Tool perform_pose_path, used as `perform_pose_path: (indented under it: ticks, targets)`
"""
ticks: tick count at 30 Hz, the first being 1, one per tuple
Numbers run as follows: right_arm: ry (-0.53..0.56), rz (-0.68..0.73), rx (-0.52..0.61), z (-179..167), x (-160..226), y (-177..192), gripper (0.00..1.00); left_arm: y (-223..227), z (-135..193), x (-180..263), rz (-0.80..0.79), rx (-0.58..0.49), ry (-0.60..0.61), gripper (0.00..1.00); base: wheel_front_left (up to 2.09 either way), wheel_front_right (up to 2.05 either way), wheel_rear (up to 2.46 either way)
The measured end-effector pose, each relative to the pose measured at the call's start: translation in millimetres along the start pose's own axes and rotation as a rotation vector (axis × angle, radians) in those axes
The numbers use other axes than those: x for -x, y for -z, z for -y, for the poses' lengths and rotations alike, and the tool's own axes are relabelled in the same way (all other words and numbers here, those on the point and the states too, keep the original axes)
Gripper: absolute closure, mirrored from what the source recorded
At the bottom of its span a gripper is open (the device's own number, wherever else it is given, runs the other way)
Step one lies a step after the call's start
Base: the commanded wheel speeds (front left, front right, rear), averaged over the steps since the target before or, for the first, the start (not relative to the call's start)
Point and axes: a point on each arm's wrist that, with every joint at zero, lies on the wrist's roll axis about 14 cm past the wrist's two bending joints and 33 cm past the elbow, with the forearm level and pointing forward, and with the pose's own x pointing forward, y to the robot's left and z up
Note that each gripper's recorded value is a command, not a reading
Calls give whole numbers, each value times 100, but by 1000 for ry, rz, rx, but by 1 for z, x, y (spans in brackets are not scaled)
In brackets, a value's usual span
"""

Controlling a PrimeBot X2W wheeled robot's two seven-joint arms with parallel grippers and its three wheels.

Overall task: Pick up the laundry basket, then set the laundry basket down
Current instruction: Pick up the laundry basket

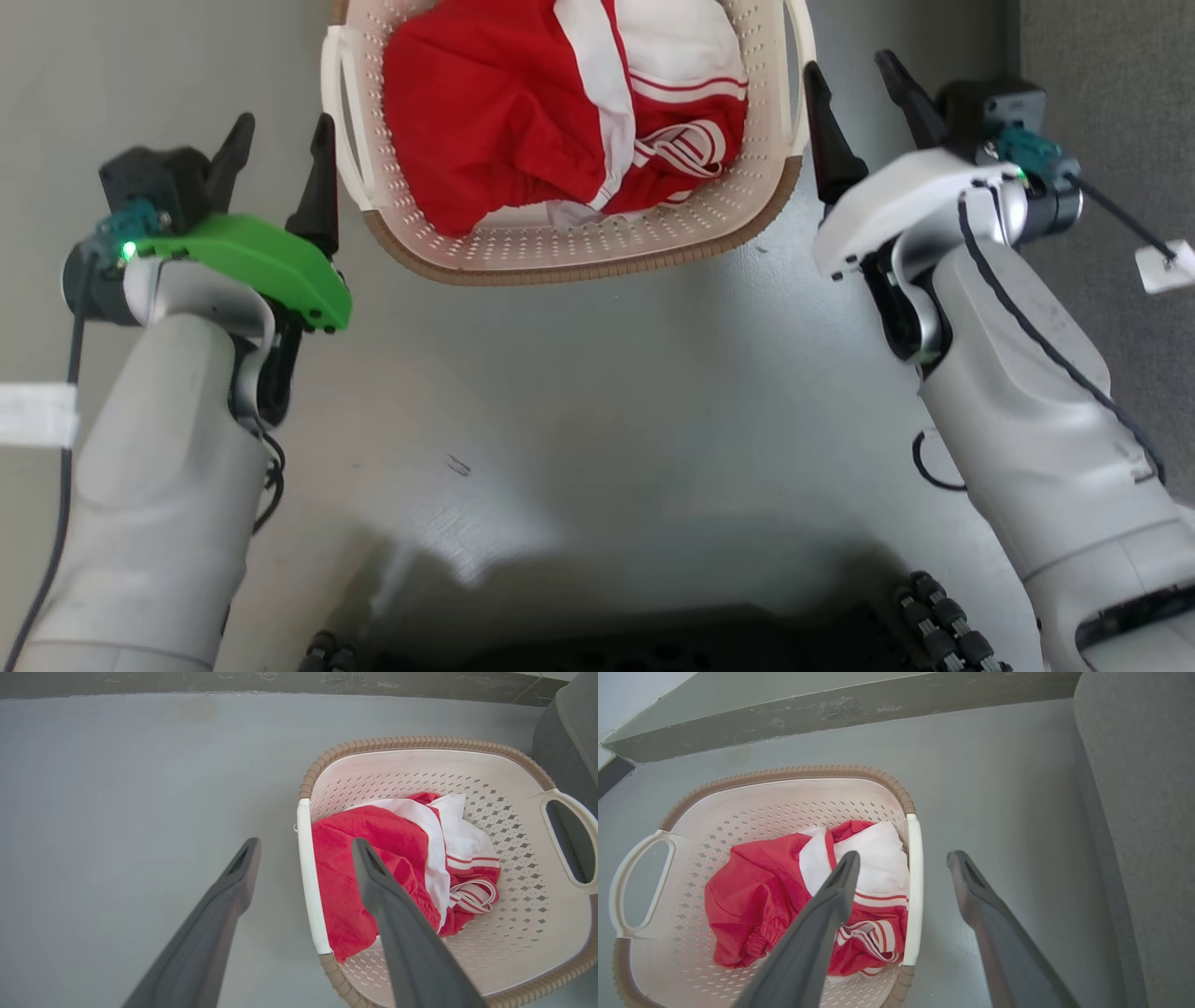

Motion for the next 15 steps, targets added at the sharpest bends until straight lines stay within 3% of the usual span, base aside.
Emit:
perform_pose_path:
  ticks: [15]
  targets:
    - [-19,-135,0,7,-36,22,0,25,-8,-42,-158,0,22,0,0,0,0]
